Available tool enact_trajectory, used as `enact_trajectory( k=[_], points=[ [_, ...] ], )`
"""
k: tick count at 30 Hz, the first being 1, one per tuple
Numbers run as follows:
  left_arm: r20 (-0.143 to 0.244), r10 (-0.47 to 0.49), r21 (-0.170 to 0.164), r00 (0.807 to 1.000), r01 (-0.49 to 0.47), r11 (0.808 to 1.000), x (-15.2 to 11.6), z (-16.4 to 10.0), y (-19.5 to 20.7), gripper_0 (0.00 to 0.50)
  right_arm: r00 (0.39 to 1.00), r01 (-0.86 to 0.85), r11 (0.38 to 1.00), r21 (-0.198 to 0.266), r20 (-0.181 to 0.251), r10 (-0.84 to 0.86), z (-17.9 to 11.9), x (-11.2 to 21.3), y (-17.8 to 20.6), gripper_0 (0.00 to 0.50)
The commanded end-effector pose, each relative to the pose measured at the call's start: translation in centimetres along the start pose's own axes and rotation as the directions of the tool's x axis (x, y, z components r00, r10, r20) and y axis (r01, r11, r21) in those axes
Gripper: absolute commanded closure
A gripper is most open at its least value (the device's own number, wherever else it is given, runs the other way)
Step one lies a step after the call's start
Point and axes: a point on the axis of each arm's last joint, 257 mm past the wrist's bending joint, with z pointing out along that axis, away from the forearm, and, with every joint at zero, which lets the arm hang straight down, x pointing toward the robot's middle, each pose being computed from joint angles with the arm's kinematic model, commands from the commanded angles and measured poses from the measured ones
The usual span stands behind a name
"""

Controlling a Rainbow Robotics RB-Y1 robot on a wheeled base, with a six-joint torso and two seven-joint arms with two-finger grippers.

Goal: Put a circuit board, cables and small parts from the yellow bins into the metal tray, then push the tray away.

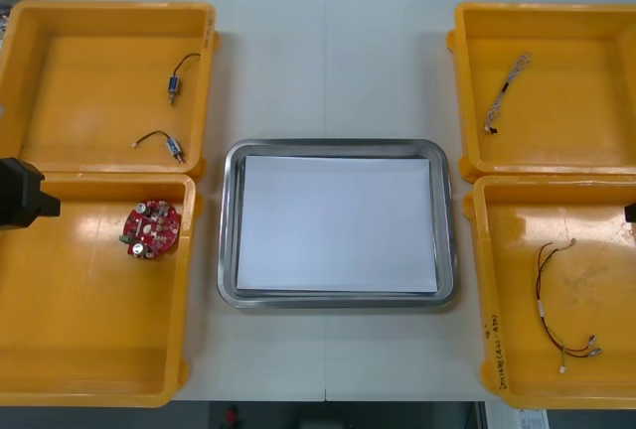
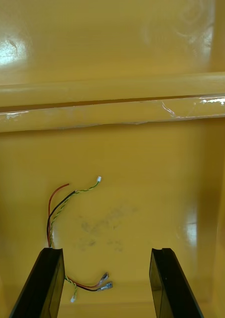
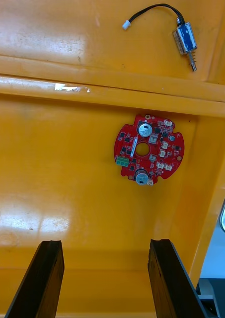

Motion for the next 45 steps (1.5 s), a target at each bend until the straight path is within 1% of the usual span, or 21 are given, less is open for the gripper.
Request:
enact_trajectory(
  k=[1, 45],
  points=[
    [0.016, 0.101, -0.042, 0.995, -0.100, 0.994, -0.19, -1.16, 1.16, 0.000, 1.000, -0.002, 0.999, 0.037, 0.015, 0.002, -0.97, -0.75, -0.80, 0.000],
    [0.016, 0.101, -0.042, 0.995, -0.100, 0.994, -0.19, -1.16, 1.16, 0.000, 1.000, -0.002, 0.999, 0.037, 0.015, 0.002, -0.97, -0.75, -0.80, 0.000]
  ],
)
